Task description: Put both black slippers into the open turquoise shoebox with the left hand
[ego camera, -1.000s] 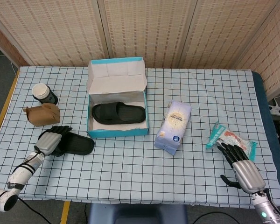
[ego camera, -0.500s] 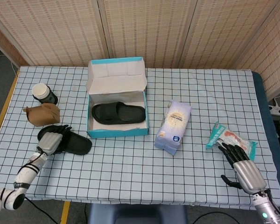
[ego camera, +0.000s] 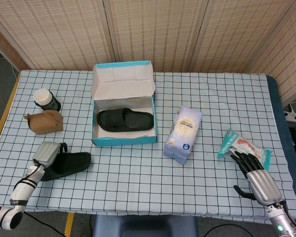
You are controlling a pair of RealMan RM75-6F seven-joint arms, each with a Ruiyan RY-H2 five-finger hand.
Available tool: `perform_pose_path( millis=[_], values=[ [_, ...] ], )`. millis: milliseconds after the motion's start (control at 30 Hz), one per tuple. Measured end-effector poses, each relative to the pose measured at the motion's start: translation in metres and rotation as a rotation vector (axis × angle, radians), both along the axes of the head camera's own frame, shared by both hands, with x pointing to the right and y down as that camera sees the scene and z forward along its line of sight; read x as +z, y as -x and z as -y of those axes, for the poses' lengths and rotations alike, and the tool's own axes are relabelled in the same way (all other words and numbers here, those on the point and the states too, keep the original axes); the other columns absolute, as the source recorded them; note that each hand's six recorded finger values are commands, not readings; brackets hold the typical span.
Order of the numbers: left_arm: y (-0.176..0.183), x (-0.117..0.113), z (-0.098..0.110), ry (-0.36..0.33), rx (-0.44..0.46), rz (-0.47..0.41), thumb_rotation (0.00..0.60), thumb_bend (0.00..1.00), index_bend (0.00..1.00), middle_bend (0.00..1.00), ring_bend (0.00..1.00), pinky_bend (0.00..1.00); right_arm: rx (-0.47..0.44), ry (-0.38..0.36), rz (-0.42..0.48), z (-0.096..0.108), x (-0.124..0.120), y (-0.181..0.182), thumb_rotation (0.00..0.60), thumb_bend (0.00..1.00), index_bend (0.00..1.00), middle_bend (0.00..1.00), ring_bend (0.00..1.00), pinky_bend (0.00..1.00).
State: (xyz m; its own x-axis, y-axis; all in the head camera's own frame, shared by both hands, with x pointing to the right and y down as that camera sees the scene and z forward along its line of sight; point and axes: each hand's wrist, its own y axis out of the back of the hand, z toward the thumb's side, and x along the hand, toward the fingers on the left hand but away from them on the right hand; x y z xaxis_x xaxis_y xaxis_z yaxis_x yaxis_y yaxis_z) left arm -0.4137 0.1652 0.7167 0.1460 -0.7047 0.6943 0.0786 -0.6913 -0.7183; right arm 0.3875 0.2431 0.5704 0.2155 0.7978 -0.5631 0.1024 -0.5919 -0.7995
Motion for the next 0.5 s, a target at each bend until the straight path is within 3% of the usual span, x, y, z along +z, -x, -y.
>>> perform_pose_path(
  millis=[267,500],
  values=[
    [0.008,-0.023,0.003,-0.054,-0.022,-0.012,0.6,0.48,0.47,0.57,0.54,0.57,-0.006,0.007,0.001,-0.001,0.001,0.002,0.6,0.18,0.0,0.0,0.0,0.0],
    [0.0,-0.057,0.013,-0.129,-0.019,-0.052,0.6,0.49,0.47,0.57,0.54,0.58,-0.012,0.015,-0.001,-0.002,0.003,0.002,0.6,0.18,0.0,0.0,0.0,0.0]
  ],
)
